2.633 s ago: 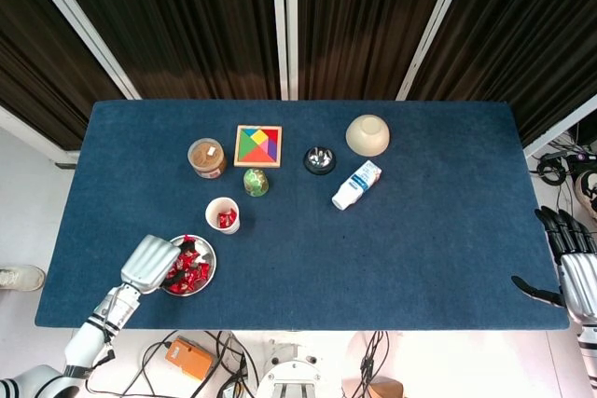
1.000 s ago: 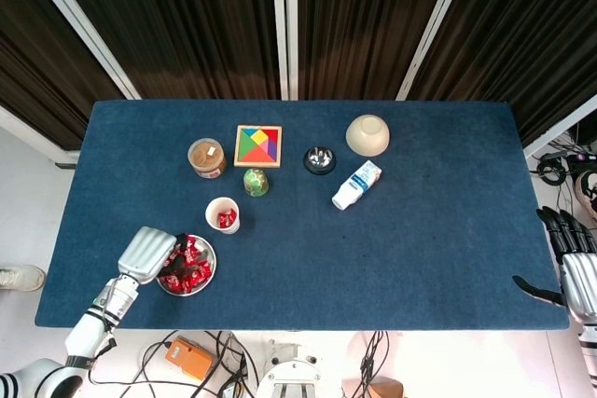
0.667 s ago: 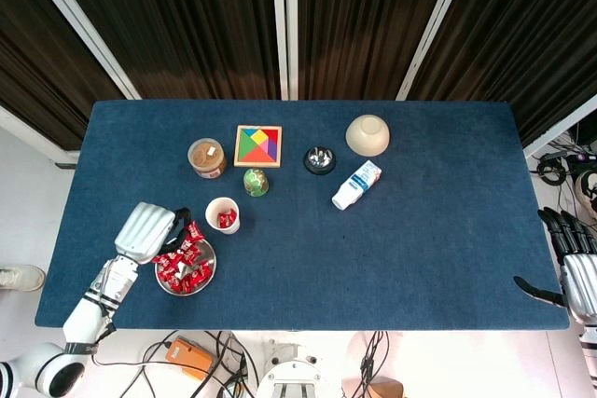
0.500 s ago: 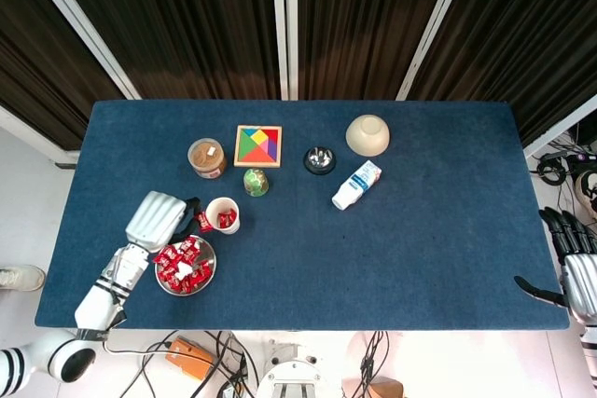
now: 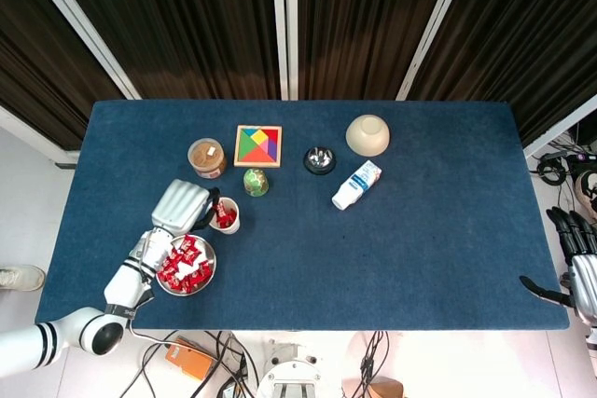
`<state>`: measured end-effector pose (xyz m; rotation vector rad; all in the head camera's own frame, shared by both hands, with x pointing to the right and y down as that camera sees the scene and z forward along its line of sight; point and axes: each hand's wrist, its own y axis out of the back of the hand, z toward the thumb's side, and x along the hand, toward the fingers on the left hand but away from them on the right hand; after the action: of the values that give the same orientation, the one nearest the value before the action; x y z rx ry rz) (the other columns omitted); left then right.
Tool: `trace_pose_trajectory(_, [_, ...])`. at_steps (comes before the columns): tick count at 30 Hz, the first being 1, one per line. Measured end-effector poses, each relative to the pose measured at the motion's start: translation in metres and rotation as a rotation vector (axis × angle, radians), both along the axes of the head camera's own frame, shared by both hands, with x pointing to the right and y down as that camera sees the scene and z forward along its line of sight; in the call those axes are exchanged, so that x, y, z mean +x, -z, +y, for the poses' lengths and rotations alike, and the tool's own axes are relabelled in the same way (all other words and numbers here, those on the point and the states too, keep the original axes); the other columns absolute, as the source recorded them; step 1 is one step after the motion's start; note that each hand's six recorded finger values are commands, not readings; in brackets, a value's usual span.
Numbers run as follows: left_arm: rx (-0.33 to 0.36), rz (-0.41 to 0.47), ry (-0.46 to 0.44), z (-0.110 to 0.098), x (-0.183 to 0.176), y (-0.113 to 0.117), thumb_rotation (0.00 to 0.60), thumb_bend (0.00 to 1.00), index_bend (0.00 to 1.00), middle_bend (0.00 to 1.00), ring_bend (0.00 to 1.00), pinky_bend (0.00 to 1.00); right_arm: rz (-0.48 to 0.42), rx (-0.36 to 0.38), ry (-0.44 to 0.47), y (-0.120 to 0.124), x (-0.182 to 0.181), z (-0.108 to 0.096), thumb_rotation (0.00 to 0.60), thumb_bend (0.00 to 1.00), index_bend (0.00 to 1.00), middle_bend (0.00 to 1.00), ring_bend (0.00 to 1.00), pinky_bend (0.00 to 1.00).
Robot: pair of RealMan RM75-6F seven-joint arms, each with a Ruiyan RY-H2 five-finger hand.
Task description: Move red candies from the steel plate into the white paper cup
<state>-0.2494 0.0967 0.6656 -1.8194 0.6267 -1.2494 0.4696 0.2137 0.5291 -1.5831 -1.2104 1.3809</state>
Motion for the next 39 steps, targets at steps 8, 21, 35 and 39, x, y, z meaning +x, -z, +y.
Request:
trace_pose_trajectory(8, [-0.002, -0.010, -0.009, 0.001, 0.003, -0.003, 0.600, 0.38, 0.53, 0.87, 0.84, 0.83, -0.003, -0.003, 0.001, -0.002, -0.001, -0.001, 0.600, 0.20, 0.02, 0.14, 0.10, 0.16])
trace_pose_trajectory(21, [0.021, -0.013, -0.004, 0.002, 0.001, 0.004, 0.600, 0.34, 0.38, 0.87, 0.84, 0.83, -0.004, -0.005, -0.002, -0.003, -0.001, -0.002, 0.600, 0.20, 0.02, 0.15, 0.10, 0.16])
trace_pose_trajectory(35, [0.180, 0.074, 0.094, 0.030, -0.057, 0.063, 0.600, 0.31, 0.41, 0.87, 0.84, 0.83, -0.008, 0.006, 0.007, -0.002, -0.002, -0.003, 0.600, 0.20, 0.02, 0.15, 0.10, 0.16])
trace_pose_trajectory(39, [0.150, 0.059, 0.084, 0.053, -0.069, 0.058, 0.600, 0.26, 0.41, 0.87, 0.83, 0.83, -0.010, 0.007, 0.015, -0.001, -0.004, -0.003, 0.600, 0.20, 0.02, 0.15, 0.10, 0.16])
